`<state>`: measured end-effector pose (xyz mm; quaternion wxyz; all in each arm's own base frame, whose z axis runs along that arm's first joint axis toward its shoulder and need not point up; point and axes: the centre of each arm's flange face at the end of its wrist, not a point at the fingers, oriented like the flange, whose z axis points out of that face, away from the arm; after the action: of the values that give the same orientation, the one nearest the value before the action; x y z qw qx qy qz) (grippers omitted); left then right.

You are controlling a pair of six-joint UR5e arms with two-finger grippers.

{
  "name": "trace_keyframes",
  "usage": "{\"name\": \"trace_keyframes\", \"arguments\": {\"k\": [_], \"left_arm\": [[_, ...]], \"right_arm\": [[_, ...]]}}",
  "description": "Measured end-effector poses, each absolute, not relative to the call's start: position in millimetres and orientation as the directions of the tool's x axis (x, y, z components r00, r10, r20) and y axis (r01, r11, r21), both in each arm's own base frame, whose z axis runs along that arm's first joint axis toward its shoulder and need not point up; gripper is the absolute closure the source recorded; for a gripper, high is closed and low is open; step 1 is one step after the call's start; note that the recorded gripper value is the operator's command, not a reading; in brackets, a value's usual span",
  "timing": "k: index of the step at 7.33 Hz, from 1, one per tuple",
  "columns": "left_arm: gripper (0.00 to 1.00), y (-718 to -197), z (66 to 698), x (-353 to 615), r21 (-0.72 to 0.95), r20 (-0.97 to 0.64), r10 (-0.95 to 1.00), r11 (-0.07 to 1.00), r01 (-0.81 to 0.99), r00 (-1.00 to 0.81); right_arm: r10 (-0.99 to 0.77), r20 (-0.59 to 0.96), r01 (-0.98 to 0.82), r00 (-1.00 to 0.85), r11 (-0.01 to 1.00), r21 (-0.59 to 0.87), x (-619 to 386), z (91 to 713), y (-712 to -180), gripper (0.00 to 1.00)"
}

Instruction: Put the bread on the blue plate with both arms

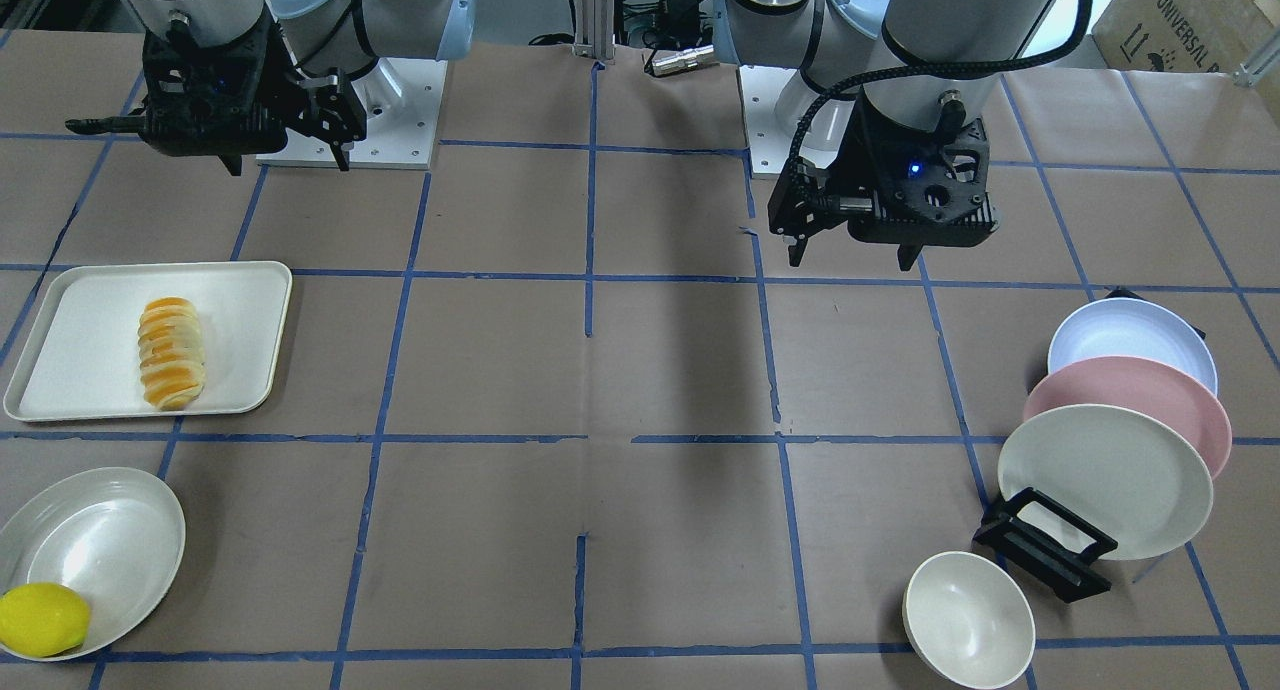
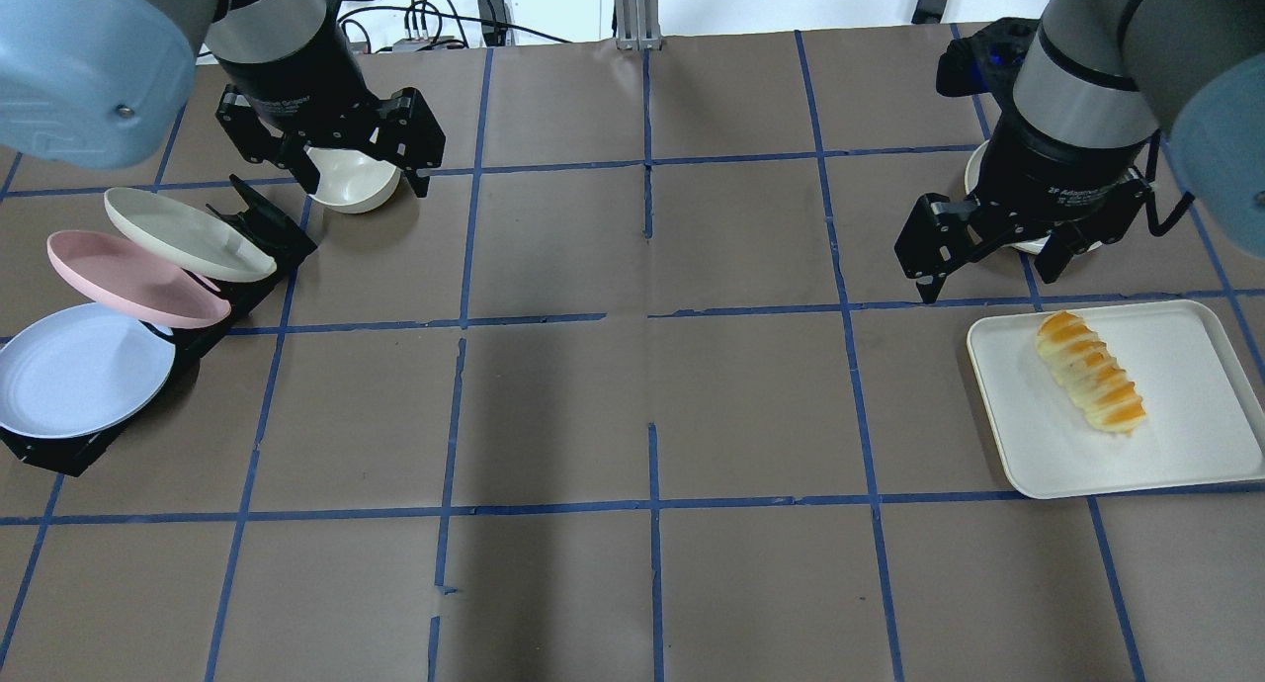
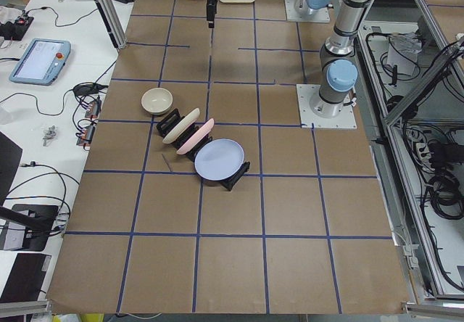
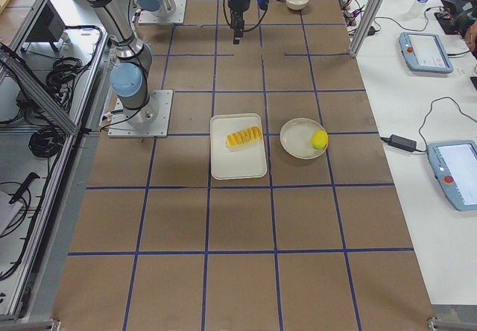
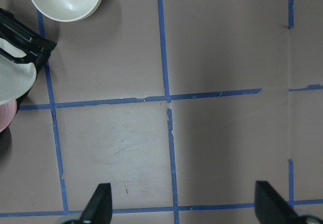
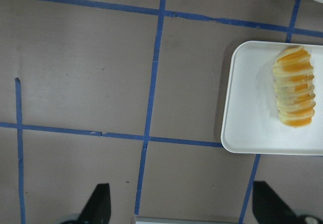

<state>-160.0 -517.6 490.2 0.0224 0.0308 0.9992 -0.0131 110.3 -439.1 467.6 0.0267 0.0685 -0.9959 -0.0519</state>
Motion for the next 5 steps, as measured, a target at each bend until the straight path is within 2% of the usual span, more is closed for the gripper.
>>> {"name": "trace_keyframes", "arguments": {"k": [2,5], "left_arm": [[0.00,-521,491,-132,-0.024,-0.047,0.047,0.999,0.049,-0.998],[0.00,-535,489,9,0.001,-0.038,0.087,0.996,0.087,-0.995]], "right_arm": [[-0.202,0.045,-0.199,-0.978,0.977,0.079,51,423,-444,0.01],[-0.296,0.045,-0.294,-0.954,0.955,0.041,-62,344,-429,0.01]]}}
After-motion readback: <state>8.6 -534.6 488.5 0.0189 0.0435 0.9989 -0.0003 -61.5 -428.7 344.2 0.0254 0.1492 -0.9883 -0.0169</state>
